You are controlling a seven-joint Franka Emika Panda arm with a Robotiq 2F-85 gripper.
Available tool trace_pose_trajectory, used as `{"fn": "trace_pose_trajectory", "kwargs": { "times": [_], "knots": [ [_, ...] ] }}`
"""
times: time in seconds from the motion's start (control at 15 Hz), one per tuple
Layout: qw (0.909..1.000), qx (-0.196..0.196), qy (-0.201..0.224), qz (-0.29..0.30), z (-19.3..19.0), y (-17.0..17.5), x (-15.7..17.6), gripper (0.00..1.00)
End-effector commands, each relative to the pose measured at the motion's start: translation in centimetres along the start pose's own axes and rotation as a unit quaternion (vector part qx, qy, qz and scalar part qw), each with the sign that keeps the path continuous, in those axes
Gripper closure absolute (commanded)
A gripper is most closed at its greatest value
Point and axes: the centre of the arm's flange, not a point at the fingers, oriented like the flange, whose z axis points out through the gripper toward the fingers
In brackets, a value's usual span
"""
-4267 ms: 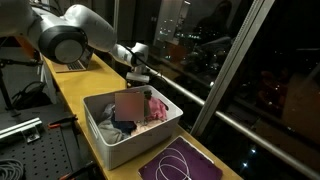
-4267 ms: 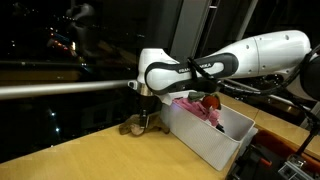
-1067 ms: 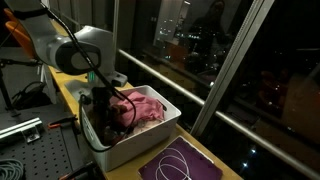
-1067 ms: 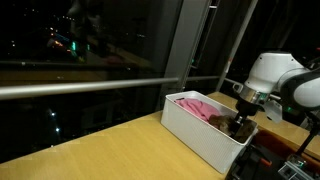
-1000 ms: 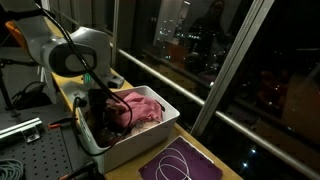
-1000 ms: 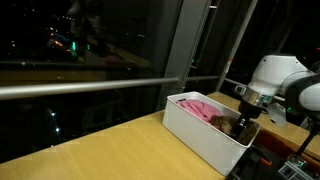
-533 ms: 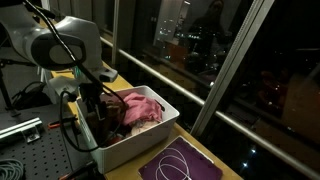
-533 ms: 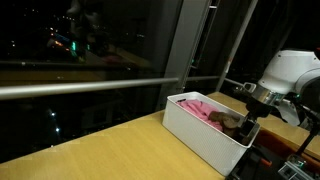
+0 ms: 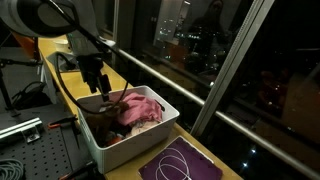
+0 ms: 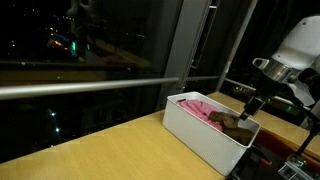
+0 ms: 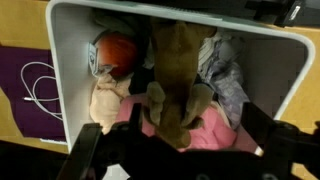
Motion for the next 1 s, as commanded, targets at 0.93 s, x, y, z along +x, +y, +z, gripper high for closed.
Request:
{"fn": "trace_pose_trajectory", "kwargs": {
  "times": [0.93],
  "knots": [
    [0.9994,-0.01,0.029,0.017,-2.2,-0.5,1.9,0.0]
  ]
}}
